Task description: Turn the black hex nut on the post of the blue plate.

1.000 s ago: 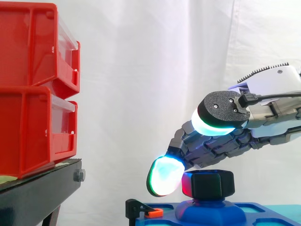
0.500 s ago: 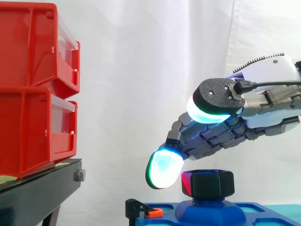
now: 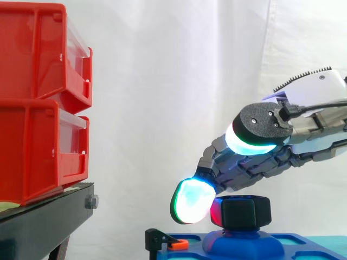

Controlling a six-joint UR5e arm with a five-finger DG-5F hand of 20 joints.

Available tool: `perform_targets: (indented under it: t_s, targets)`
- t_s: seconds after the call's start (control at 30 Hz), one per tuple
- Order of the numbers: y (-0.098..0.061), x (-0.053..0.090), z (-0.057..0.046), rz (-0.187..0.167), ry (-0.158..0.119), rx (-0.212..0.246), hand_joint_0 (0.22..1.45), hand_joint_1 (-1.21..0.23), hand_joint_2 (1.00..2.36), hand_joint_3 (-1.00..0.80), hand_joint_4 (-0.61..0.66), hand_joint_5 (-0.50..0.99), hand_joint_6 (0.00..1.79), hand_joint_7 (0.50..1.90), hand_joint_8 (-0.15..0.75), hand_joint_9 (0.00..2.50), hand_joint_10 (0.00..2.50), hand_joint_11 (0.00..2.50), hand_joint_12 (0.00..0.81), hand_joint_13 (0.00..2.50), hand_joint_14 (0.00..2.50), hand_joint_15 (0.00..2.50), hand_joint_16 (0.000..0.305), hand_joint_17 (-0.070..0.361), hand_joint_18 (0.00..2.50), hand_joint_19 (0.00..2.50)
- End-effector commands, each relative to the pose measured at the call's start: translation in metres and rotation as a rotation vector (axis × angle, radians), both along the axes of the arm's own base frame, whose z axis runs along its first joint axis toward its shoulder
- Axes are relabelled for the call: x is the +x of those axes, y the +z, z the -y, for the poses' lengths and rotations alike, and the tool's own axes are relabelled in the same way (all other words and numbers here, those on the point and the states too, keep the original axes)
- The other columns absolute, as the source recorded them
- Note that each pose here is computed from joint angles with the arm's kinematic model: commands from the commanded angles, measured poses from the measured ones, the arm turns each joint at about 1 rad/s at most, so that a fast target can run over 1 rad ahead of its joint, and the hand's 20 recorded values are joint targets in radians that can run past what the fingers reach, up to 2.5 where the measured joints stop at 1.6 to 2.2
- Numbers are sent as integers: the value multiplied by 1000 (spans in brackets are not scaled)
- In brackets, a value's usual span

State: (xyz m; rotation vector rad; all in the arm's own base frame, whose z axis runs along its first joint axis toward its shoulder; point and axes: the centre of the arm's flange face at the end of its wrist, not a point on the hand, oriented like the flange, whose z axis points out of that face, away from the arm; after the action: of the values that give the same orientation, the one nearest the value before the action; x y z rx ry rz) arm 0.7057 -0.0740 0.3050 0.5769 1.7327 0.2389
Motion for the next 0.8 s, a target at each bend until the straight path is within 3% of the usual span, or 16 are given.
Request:
perform_targets:
  t_s: [0.0,0.07,0.13,0.4,0.63,0.77]
  targets:
    - [-1,-7,5,-49,1,-28,471,-204,1000,-500,147,-231,502,751,223,70,0,0,376,0,1,0,61,136,0,83]
    - [0,-7,5,-51,2,-32,471,-204,1000,-500,146,-231,502,750,223,71,0,0,375,0,1,0,61,136,0,82]
    - [2,-10,9,-69,-1,-42,471,-204,1000,-500,147,-231,502,750,223,70,0,0,375,0,0,0,61,137,0,89]
    - [20,-22,27,-81,-20,-62,471,-203,1000,-500,147,-231,502,752,223,70,0,0,375,0,1,0,61,137,0,88]
    - [35,-30,43,-83,-18,-72,470,-202,1000,-500,148,-231,502,752,223,70,0,0,375,0,1,0,61,137,0,99]
    - [49,-33,50,-64,-22,-71,470,-202,1000,-500,150,-230,502,751,224,70,0,0,376,0,1,0,61,137,0,93]
